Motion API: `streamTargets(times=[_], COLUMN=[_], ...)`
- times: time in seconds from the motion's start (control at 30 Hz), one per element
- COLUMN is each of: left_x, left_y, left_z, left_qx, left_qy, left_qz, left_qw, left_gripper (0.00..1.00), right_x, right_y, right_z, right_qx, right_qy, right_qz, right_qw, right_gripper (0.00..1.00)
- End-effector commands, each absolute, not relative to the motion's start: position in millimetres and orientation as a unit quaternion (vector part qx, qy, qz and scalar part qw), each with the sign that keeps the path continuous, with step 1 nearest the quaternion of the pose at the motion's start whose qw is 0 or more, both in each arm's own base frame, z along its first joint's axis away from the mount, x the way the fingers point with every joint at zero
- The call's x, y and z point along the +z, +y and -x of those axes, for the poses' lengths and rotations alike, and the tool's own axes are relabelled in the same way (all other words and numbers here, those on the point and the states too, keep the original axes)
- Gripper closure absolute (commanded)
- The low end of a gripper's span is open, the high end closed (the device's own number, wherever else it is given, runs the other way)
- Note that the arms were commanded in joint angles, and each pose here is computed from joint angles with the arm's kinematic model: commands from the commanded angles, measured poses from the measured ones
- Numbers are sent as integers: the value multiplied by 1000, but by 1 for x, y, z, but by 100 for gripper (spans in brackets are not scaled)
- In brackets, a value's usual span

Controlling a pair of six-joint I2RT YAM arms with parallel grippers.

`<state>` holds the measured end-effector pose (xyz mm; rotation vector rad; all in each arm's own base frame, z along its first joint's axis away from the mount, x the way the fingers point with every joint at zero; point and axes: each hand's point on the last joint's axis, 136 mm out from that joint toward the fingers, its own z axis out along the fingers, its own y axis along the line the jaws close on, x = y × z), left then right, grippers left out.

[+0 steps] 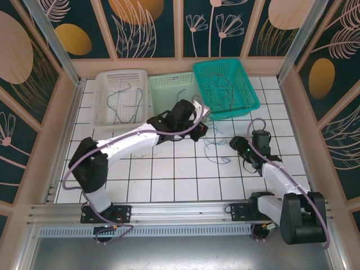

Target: Untangle the cables

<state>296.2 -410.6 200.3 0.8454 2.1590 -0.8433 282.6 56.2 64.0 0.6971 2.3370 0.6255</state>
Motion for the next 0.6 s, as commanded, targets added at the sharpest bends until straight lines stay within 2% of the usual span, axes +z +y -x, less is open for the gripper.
streamTargets(times=[0.0, 0.23, 0.57], left_x=[240, 302, 294], left_y=[-401, -372, -300], left_z=[-300, -305, -352], left_qx=[-315, -286, -53], left_qy=[802, 765, 794], left_qz=[-322, -301, -232], left_qw=[392, 492, 560], left_gripper=[100, 100, 100], right_x=[83, 97, 96], right_y=[54, 54, 60], right_z=[-289, -288, -288], right_qx=[245, 248, 258], right_qy=[870, 864, 867], right_qz=[-261, -245, -235], right_qw=[340, 364, 356], right_gripper=[33, 33, 34])
